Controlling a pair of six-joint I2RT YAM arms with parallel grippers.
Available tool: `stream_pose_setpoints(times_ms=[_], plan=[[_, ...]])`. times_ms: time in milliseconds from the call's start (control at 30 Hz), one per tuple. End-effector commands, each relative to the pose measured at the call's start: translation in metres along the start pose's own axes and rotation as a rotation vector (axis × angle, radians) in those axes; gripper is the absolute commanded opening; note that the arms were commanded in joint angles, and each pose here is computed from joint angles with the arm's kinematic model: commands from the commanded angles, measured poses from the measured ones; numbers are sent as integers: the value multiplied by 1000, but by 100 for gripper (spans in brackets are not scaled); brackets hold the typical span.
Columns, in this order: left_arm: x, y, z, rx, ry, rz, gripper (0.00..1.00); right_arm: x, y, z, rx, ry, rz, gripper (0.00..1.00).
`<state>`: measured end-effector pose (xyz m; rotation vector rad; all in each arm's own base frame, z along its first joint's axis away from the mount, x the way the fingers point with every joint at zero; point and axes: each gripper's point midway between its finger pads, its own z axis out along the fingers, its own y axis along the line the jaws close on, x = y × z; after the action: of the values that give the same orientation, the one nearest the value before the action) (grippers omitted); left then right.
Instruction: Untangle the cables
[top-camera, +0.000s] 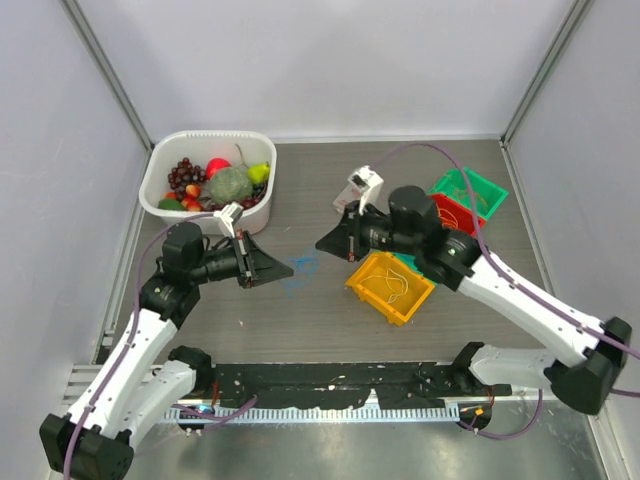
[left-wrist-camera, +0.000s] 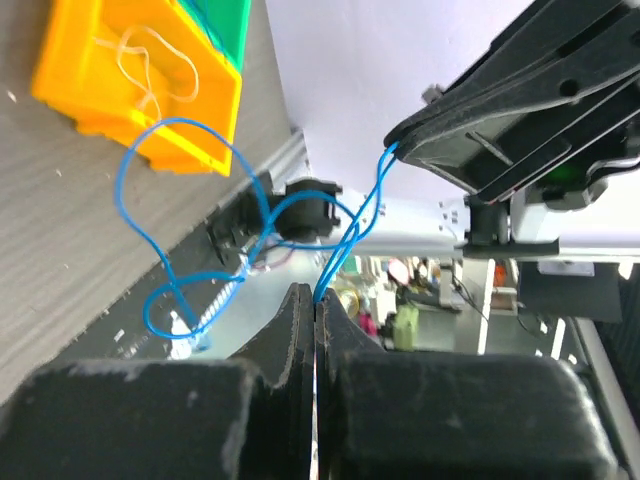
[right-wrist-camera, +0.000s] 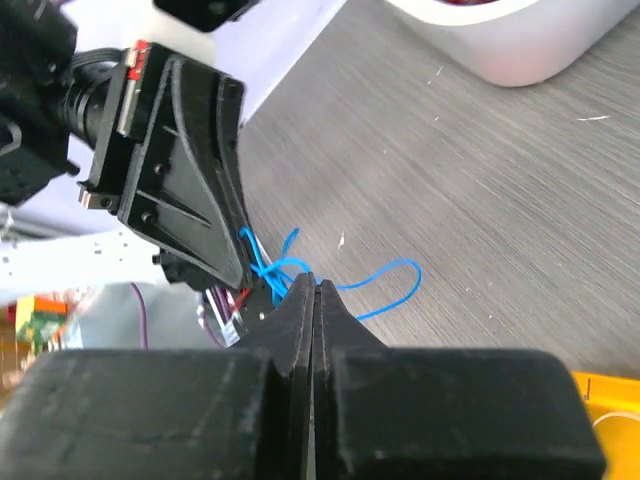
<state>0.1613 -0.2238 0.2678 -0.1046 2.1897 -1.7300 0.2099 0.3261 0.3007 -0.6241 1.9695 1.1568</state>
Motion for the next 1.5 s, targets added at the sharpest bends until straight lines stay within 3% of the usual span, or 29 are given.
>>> stream_pose_setpoints(times_ms=[0,133,267,333,367,400,533,933,1267,1467], plan=[[-13,11,-18,-139,-144,112,0,-74,-16,-37,136,-450,229,1],[-33,14,-33,-238,-295,175,0,-47,-32,-35,190,-401,297,1],[-36,-4,-34,-158,-329,216,0,-30,-26,-29,146,-309,245,1],[-31,-10,-30,-125,-281,210,0,-38,-5,-25,51,-273,149,16],[-28,-11,-28,-121,-252,211,0,-36,-4,-23,45,-234,77,32],[-26,-12,-27,-118,-225,215,0,-39,0,-16,41,-175,55,36],[-23,-15,-26,-116,-188,217,0,-61,1,-4,55,-125,-93,36],[-27,-16,-23,-102,-205,188,0,-29,36,35,-39,-9,-49,42],[-26,-16,-23,-99,-202,189,0,-27,9,57,128,-15,-47,40],[-25,-14,-22,-95,-192,187,0,-35,10,64,140,-38,-42,39]])
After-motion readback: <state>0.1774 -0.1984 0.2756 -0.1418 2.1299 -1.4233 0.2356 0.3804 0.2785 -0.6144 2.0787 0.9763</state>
